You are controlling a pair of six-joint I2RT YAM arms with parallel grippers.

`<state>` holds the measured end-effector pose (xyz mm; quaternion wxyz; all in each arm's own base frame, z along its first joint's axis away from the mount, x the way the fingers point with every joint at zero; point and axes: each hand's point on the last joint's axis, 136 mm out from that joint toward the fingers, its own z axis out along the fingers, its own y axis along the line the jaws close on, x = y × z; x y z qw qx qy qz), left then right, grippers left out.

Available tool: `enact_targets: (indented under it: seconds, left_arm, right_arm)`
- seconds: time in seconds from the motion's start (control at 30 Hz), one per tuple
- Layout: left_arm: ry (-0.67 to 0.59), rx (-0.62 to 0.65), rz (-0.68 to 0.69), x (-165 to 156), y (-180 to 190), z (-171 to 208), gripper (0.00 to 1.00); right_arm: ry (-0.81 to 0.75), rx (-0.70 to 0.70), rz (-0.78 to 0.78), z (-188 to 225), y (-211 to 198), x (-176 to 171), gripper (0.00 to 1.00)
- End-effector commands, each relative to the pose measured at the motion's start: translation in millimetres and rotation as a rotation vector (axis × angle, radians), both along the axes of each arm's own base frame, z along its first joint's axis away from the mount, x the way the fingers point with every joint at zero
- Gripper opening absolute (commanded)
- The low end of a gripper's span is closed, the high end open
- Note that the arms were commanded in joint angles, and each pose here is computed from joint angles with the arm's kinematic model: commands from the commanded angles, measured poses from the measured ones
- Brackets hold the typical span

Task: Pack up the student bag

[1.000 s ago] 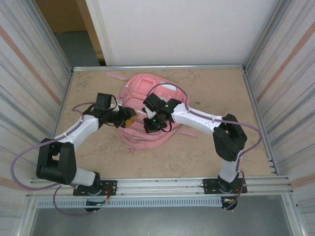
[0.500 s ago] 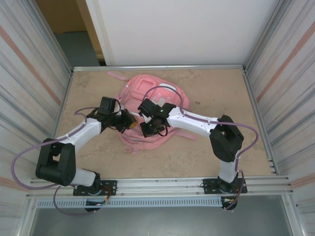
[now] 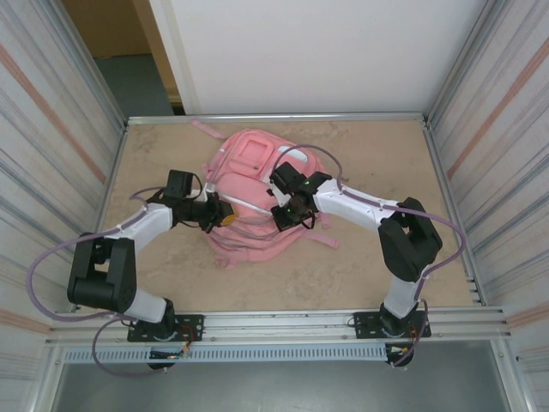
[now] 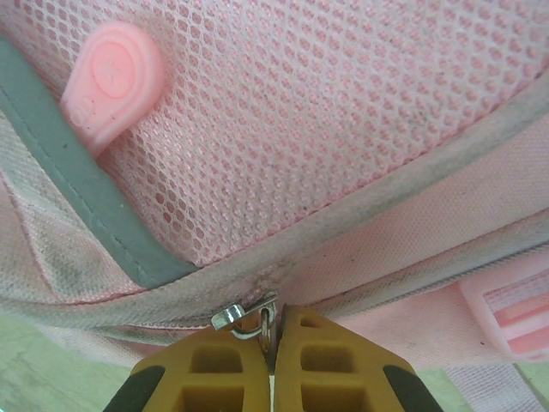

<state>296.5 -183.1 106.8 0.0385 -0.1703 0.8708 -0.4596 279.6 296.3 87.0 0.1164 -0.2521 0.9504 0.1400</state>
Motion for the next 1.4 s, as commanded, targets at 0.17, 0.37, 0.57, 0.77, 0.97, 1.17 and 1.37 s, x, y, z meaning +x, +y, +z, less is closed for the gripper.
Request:
enact_targets:
  seconds: [0.17, 0.37, 0.57, 0.77, 0.97, 1.17, 1.37]
  left_arm:
    - [0.040, -0.015, -0.090, -19, 0, 0, 0.08]
    - [-0.024, 0.104, -0.095, -26, -21, -2, 0.21]
    - [-0.067, 0.107, -0.219, -47, -86, 8, 0.31]
    - [-0.181, 0.129, -0.240, -52, -91, 50, 0.68]
    - [-0.627, 0.475, -0.241, -28, -27, 114, 0.99]
    - [-1.097, 0.913, -0.184, 9, 33, 100, 0.99]
    - [-1.159, 1.036, 0.017, 43, 96, 59, 0.99]
  right_arm:
    - [-0.092, -0.176, -0.006, -6, -51, 24, 0.13]
    - [-0.297, -0.061, -0.114, 47, -77, 41, 0.46]
    - [-0.649, 0.037, -0.592, 134, -193, 68, 0.62]
    - [-0.888, 0.046, -0.827, 170, -282, 45, 0.99]
    - [-1.090, 0.048, -0.839, 146, -302, 29, 0.99]
    - [-1.073, 0.011, -0.712, 90, -293, 25, 0.99]
    - [-1.099, 0.037, -0.759, 50, -311, 25, 0.99]
